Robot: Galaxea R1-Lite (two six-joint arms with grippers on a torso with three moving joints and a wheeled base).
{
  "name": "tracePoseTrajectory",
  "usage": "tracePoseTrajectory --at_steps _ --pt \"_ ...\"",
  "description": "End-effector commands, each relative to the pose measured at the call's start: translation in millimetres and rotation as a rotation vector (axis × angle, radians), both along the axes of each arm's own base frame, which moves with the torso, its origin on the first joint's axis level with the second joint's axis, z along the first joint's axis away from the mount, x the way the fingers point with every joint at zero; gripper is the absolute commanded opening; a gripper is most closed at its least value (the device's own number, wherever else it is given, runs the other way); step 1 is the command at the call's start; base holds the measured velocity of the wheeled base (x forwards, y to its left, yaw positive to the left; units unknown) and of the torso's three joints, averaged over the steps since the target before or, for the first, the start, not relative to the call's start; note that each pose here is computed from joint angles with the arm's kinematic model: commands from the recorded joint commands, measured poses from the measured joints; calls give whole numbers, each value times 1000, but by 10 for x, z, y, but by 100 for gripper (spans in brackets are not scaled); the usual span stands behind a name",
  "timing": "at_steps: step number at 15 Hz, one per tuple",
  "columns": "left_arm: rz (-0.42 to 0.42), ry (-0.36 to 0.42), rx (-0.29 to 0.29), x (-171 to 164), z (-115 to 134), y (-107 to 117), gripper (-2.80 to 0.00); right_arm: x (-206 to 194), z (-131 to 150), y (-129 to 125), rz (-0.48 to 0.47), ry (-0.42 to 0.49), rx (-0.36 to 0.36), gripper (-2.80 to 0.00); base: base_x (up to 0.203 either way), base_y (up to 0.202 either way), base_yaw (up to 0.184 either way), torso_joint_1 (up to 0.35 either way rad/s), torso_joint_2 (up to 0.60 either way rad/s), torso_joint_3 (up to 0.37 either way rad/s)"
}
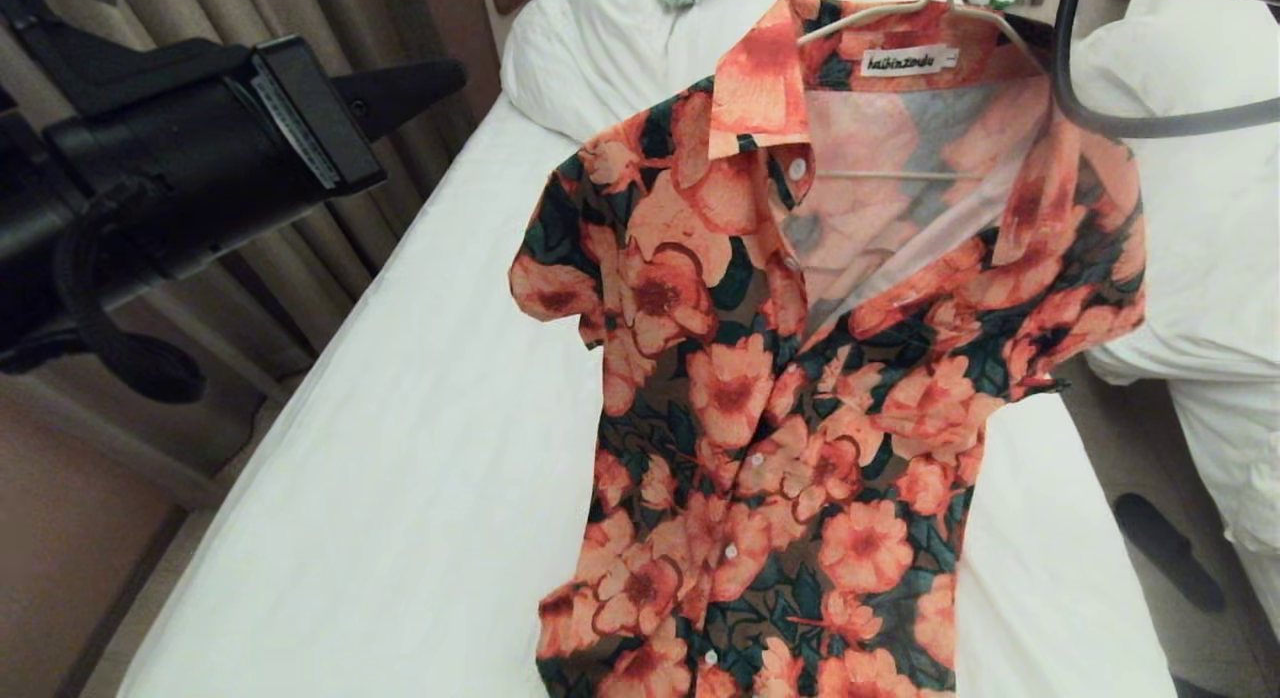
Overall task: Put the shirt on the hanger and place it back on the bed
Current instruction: Take the clothes hanger out of the clothes
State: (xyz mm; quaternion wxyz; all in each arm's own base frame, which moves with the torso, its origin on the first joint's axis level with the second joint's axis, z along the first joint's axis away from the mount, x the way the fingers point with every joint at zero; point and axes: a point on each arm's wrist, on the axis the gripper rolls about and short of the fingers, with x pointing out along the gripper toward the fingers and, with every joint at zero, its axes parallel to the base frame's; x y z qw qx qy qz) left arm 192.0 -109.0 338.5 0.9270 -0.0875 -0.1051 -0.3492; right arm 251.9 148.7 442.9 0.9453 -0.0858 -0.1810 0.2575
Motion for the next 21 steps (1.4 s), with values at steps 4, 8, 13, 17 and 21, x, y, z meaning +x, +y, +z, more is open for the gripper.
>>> tracePoseTrajectory --at_steps 4,8,13,17,21 --pt "-6 -7 -5 -14 11 -8 -280 -20 19 -2 16 -34 -36 -280 0 0 0 218 -585 -366" --pt "-6 -8 -6 -14 15 -8 -280 -3 43 9 15 -75 -16 -280 0 0 0 222 -545 -327" --pt "1 -9 -14 -13 21 -2 -280 -18 60 0 14 -83 -11 -280 0 0 0 152 -359 -207" --pt "1 -5 -12 -3 10 -8 -280 -42 90 -16 14 -102 -2 -280 0 0 0 143 -336 -195" --pt "1 -3 -12 1 7 -10 -280 -67 118 -26 15 -118 7 -280 0 0 0 133 -316 -175"
